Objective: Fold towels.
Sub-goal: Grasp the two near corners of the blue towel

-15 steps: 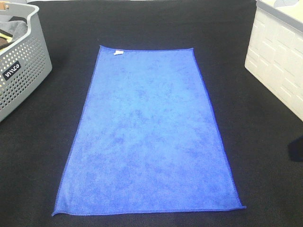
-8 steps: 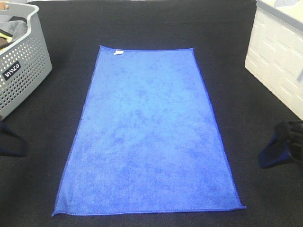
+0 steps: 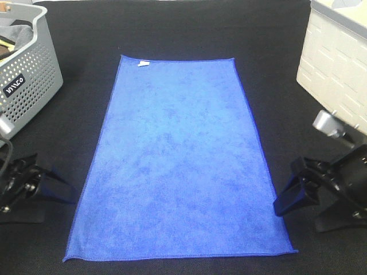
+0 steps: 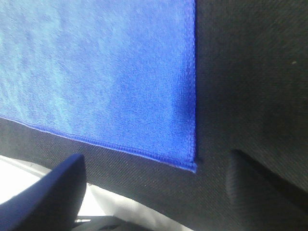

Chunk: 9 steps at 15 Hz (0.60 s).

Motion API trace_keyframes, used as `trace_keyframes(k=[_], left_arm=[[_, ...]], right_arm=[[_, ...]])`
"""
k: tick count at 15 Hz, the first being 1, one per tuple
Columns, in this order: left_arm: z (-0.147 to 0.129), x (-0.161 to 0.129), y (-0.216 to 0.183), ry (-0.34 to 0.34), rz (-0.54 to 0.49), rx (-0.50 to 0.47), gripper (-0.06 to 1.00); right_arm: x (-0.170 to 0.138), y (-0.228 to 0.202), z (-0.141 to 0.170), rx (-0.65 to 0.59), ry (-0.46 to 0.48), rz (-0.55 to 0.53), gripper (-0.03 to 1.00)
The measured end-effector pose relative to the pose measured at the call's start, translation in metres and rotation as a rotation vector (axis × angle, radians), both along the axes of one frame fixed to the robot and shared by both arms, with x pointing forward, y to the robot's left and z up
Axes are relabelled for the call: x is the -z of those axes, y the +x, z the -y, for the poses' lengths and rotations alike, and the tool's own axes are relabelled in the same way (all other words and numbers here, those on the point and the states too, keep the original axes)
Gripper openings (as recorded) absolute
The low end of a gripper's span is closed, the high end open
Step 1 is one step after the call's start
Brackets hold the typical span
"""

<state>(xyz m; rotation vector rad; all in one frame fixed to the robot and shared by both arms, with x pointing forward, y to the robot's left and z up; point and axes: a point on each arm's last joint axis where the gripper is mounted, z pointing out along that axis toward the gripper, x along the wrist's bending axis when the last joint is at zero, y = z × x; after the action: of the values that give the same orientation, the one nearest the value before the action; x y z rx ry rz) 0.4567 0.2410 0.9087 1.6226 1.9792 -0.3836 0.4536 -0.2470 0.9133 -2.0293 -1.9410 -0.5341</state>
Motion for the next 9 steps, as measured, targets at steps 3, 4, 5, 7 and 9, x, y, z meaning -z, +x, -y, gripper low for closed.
trace_keyframes(k=[3,4,5,7,9], left_arm=[[0.000,0.011,0.003,0.001,-0.012,0.001,0.69],[0.000,0.016,0.004,0.005,-0.021,0.006,0.69],[0.004,0.023,0.003,0.008,-0.033,0.033,0.69],[0.012,0.032,0.003,0.023,-0.054,0.042,0.69],[0.021,0.042,0.002,0.051,-0.078,0.058,0.69]], right_arm=[[0.016,0.004,-0.003,-0.005,0.030,-0.033,0.76],[0.021,0.007,-0.004,-0.004,0.050,-0.035,0.76],[0.028,0.009,-0.007,-0.002,0.081,-0.037,0.76],[0.039,0.012,-0.008,0.005,0.095,-0.056,0.74],[0.047,0.013,-0.011,0.020,0.128,-0.083,0.72]])
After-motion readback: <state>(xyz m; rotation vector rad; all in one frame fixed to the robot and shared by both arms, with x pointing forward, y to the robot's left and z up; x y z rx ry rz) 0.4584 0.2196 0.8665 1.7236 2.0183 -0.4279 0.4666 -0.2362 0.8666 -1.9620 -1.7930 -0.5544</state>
